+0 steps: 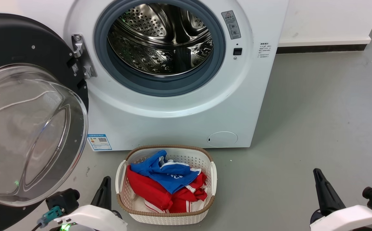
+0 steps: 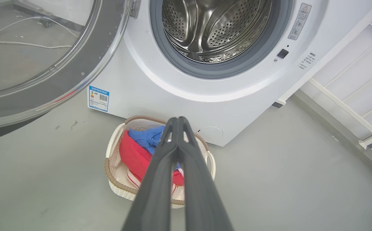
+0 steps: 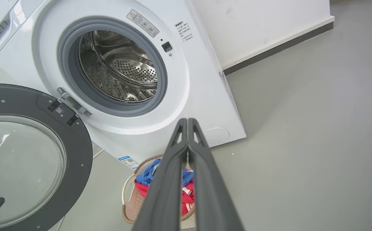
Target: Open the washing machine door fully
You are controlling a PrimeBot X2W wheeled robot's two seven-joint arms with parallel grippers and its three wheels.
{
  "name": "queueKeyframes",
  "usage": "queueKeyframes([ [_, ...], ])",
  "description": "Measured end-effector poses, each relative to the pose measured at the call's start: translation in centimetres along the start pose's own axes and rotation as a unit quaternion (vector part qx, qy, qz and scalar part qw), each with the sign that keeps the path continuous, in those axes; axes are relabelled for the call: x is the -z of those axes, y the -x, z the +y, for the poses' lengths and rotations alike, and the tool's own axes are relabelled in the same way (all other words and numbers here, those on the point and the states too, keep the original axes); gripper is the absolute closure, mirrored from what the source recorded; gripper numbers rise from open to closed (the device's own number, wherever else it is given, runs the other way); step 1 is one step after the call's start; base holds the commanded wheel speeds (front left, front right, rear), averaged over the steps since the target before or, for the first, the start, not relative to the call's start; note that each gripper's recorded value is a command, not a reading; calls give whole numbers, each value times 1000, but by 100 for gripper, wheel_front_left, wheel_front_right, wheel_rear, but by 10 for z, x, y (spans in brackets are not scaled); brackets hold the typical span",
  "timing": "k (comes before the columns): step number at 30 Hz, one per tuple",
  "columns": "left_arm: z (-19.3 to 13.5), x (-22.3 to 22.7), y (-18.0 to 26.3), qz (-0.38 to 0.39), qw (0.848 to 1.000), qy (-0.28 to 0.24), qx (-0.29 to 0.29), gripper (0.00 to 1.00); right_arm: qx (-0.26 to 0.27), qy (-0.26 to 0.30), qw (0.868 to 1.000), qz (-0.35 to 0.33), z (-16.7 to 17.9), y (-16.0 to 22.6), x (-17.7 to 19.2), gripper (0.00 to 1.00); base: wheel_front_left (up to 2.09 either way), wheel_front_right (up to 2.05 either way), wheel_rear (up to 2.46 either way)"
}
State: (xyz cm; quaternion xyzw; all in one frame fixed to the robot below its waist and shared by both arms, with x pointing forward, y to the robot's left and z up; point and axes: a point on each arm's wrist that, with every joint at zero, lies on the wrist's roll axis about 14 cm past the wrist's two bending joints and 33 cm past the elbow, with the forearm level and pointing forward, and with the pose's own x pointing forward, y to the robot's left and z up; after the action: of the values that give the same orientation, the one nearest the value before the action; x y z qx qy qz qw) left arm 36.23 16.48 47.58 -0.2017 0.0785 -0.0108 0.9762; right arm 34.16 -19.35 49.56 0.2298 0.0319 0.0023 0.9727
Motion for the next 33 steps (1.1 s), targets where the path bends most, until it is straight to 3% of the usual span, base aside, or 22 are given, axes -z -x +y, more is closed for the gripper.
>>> queueKeyframes([
  [10,4,-1,-4,9,997,83,-6,100,2,-78,997,0,-1,-5,0,100,0,0,0],
  [33,8,-9,-12,8,970,243,-5,100,0,-229,973,-9,-2,-18,-5,100,0,0,0],
])
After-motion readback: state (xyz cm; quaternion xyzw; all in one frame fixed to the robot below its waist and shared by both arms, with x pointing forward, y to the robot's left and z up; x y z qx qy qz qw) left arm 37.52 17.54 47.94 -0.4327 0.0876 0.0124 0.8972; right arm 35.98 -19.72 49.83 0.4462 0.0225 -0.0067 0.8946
